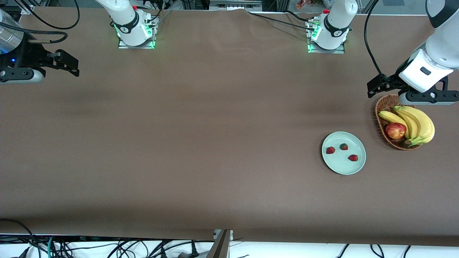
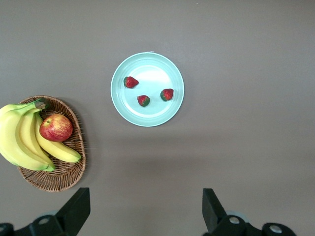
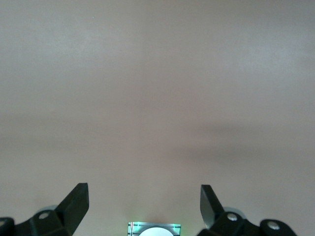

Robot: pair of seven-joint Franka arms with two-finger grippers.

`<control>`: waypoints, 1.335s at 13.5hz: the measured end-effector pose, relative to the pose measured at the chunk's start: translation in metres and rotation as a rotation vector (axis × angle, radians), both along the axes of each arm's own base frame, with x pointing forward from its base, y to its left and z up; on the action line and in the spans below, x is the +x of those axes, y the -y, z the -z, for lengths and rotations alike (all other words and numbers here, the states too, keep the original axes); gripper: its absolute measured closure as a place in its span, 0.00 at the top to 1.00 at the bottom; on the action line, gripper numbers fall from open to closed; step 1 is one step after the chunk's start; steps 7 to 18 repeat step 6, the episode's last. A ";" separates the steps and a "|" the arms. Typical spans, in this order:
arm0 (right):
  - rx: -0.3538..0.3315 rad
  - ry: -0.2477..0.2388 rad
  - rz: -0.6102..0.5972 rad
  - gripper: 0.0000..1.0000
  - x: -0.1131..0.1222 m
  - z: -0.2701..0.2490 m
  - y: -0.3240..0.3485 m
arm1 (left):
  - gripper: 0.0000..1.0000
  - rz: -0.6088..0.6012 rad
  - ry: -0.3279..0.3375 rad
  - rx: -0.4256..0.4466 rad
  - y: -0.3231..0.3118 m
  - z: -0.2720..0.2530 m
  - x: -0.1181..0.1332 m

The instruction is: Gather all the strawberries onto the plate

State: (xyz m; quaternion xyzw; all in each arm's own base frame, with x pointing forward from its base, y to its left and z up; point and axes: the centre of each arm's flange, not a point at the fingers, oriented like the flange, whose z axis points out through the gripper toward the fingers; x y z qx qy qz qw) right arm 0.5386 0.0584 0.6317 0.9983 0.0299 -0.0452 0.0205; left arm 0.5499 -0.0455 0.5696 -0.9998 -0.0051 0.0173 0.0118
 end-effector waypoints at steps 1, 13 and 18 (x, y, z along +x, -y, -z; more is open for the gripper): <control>0.000 0.000 0.000 1.00 0.000 0.000 0.000 | 1.00 -0.001 -0.001 -0.003 0.000 0.000 0.000; 0.000 0.000 0.000 1.00 0.000 0.000 0.000 | 1.00 -0.025 -0.044 -0.047 -0.006 0.003 -0.004; 0.000 0.000 0.000 1.00 0.000 0.000 0.000 | 1.00 -0.025 -0.044 -0.047 -0.006 0.003 -0.004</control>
